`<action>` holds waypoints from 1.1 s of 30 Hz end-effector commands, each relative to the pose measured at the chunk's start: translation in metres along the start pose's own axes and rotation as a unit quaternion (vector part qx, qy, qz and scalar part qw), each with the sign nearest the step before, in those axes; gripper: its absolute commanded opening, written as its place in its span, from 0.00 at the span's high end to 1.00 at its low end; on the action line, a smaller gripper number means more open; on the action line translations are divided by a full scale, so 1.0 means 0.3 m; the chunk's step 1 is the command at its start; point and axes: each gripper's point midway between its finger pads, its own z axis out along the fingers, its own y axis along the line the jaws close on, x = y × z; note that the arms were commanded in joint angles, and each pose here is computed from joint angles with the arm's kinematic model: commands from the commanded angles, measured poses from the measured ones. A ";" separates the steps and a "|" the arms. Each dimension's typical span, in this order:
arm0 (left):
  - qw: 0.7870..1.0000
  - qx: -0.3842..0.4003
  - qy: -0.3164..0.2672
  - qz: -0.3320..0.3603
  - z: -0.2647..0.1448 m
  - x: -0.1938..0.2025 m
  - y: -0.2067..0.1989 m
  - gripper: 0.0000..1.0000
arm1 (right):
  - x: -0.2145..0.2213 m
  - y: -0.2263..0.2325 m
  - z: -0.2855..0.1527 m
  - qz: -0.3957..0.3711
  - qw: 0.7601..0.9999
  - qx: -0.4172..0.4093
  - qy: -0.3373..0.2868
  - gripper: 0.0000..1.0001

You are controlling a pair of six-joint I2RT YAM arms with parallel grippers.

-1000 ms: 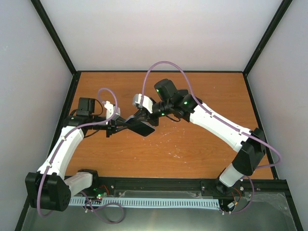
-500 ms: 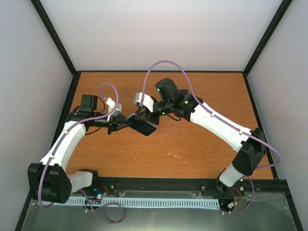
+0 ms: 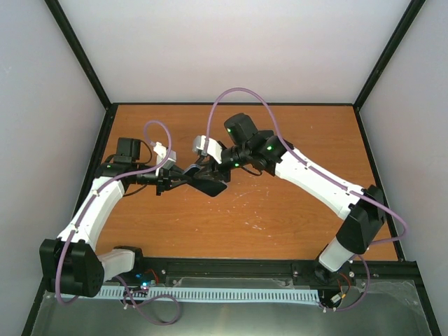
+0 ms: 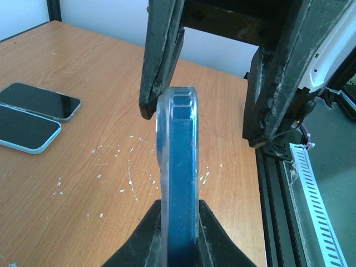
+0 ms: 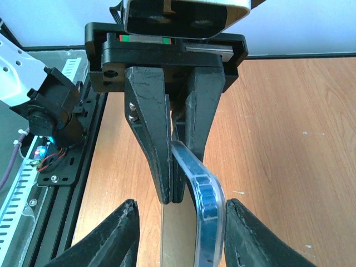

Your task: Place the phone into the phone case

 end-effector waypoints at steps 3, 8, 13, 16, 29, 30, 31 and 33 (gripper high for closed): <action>0.997 0.023 -0.037 0.060 -0.017 -0.083 -0.041 0.99 | -0.040 0.039 0.031 -0.005 0.999 -0.035 -0.010 0.58; 0.997 0.019 -0.034 0.060 -0.017 -0.079 -0.039 0.99 | -0.044 0.037 0.038 -0.007 0.999 -0.038 -0.008 0.72; 0.998 0.009 -0.026 0.048 -0.011 -0.061 -0.015 0.99 | -0.049 0.041 0.023 -0.018 0.999 -0.032 -0.011 0.96; 0.999 0.012 -0.028 0.040 -0.007 -0.062 -0.004 0.99 | -0.041 0.044 0.016 -0.024 0.999 -0.029 -0.004 0.97; 0.997 0.028 -0.050 0.047 -0.018 -0.114 -0.026 0.99 | 0.140 0.039 -0.020 0.036 0.999 -0.001 0.032 0.62; 0.997 0.030 -0.052 0.047 -0.018 -0.116 -0.028 0.99 | 0.155 0.035 -0.021 0.038 0.999 0.003 0.035 0.63; 0.997 0.032 -0.054 0.047 -0.018 -0.118 -0.030 0.99 | 0.170 0.031 -0.021 0.041 0.998 0.007 0.038 0.64; 0.997 0.036 -0.058 0.048 -0.020 -0.126 -0.035 0.99 | 0.198 0.029 -0.017 0.044 0.998 0.008 0.044 0.69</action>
